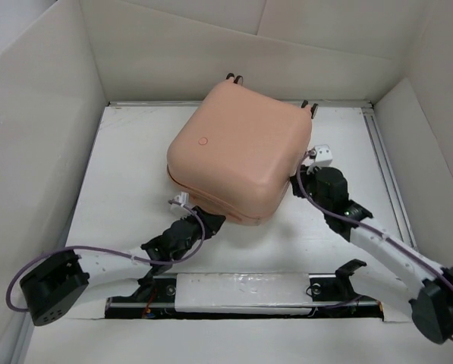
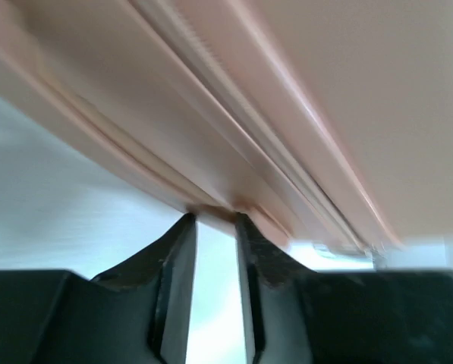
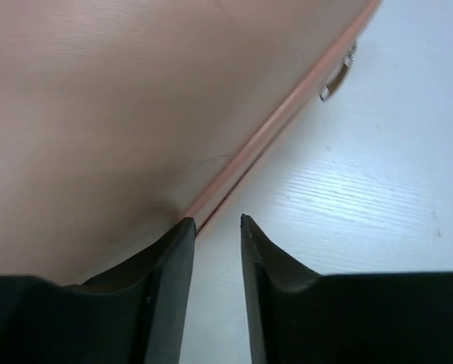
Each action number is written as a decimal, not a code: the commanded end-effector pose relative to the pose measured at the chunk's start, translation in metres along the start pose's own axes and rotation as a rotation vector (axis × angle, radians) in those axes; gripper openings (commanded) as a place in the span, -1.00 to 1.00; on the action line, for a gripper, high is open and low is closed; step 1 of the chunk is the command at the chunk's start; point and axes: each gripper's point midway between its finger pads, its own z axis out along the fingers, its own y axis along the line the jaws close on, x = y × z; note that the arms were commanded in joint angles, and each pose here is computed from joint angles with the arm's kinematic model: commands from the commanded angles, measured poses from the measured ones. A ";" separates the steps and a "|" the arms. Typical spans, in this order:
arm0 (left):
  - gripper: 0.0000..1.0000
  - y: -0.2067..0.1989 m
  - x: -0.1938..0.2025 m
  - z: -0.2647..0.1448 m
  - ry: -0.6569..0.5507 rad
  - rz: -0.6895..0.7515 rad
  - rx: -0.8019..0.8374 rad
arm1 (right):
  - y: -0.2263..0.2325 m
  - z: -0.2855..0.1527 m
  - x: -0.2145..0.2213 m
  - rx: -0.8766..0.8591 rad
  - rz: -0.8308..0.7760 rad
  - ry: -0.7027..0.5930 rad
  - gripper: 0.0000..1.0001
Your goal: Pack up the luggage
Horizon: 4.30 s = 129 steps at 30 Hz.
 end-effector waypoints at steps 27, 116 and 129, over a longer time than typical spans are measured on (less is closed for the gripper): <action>0.08 0.000 -0.048 0.010 -0.031 0.054 -0.036 | 0.144 -0.110 0.034 -0.600 -0.002 -0.207 -0.33; -1.00 -0.027 -0.013 0.005 0.092 0.014 0.151 | 0.160 -0.040 0.050 0.075 0.070 -0.178 -0.40; 0.29 0.030 -0.072 0.005 -0.061 0.005 -0.093 | 0.176 -0.035 0.068 -0.019 0.184 -0.158 0.04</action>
